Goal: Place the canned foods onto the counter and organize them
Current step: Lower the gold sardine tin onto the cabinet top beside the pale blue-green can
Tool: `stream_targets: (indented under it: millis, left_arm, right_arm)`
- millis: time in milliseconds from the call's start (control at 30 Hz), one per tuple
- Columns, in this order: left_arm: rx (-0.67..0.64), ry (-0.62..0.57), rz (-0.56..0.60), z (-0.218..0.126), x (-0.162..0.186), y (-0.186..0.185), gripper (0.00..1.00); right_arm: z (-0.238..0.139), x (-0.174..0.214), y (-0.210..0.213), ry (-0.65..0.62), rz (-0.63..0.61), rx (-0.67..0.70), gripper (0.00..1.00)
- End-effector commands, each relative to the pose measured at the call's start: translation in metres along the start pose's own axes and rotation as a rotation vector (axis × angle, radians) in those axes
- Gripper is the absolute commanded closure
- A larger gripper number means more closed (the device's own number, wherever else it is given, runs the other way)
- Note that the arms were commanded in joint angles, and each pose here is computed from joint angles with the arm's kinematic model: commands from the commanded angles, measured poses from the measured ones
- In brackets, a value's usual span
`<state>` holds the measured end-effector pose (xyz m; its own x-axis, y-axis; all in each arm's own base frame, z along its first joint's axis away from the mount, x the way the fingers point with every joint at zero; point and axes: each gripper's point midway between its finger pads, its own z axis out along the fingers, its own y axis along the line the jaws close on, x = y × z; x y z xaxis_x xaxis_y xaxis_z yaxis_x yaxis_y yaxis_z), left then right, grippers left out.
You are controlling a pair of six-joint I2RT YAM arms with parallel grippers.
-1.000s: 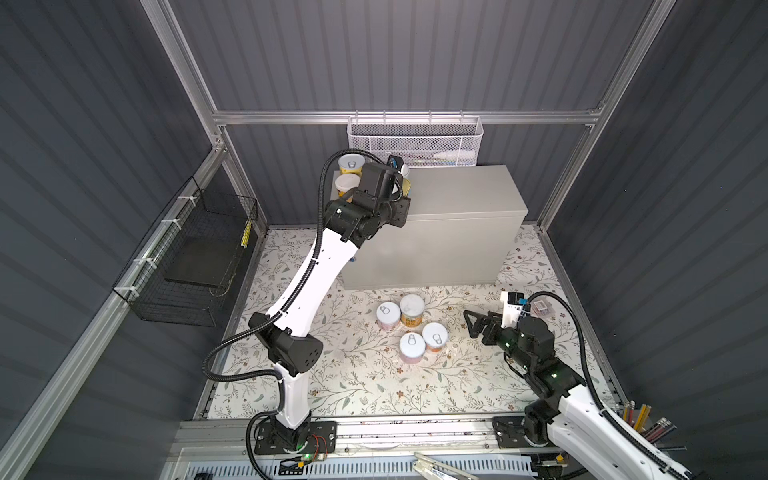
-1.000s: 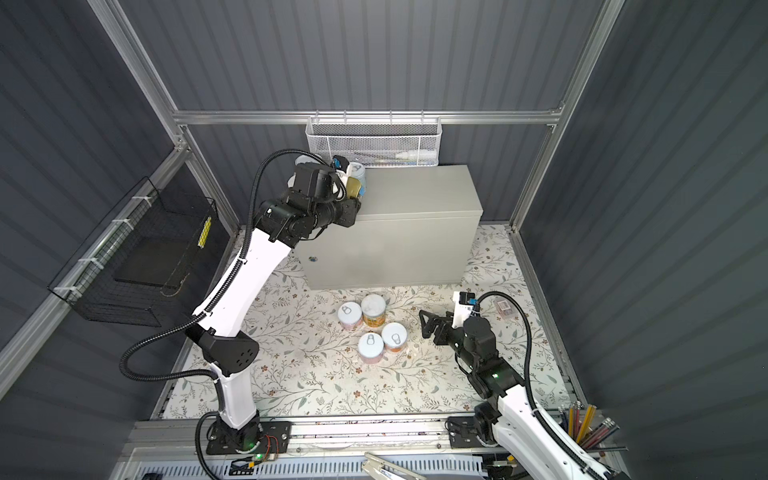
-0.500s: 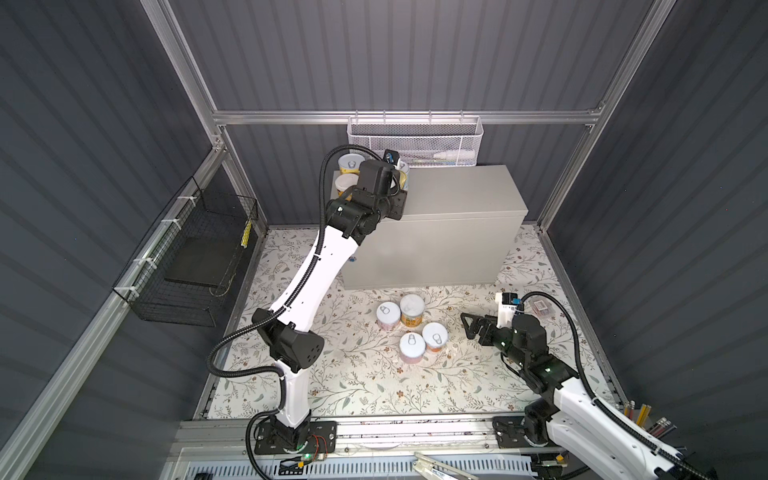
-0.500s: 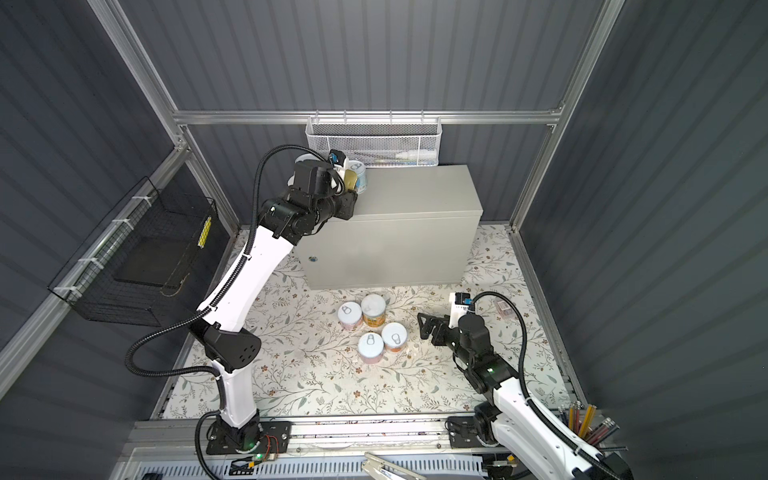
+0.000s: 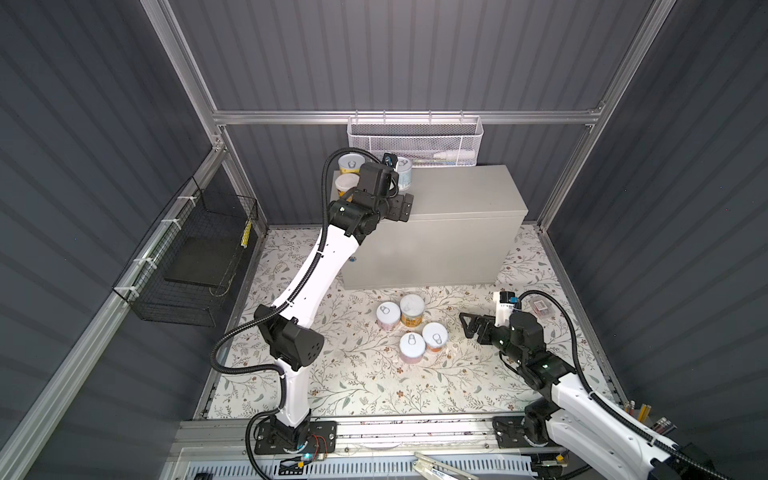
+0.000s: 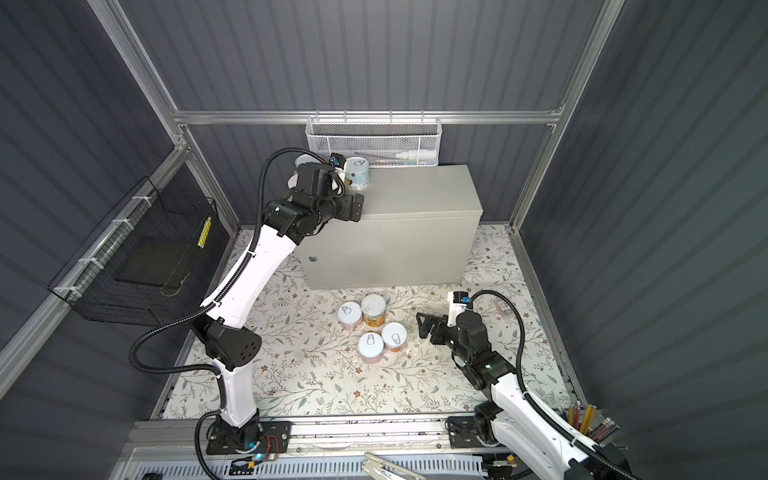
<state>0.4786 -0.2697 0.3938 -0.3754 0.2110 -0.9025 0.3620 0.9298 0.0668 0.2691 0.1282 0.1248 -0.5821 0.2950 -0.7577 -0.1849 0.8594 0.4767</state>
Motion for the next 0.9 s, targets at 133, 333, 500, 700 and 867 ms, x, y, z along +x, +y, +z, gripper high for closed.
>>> stream_targets:
  millis: [133, 333, 500, 700, 867]
  left_arm:
    - [0.014, -0.027, -0.012, -0.001, -0.007, -0.001, 0.00]
    - [0.034, -0.044, -0.037, -0.011, -0.013, -0.003, 0.00]
    - [0.035, -0.076, -0.063, -0.023, -0.022, 0.000, 0.00]
    - [0.045, -0.099, -0.085, -0.036, -0.032, 0.001, 0.00]
    - [0.052, -0.096, -0.104, -0.044, -0.031, 0.001, 0.00]
  right_arm:
    - [0.002, -0.013, 0.013, -0.024, 0.005, -0.040, 0.01]
    - [0.002, -0.013, 0.013, -0.023, 0.002, -0.043, 0.01]
    - [0.002, -0.013, 0.012, -0.024, 0.002, -0.039, 0.01]
    - [0.002, -0.013, 0.013, -0.021, 0.005, -0.042, 0.01]
    - [0.001, -0.013, 0.012, -0.025, 0.005, -0.039, 0.01]
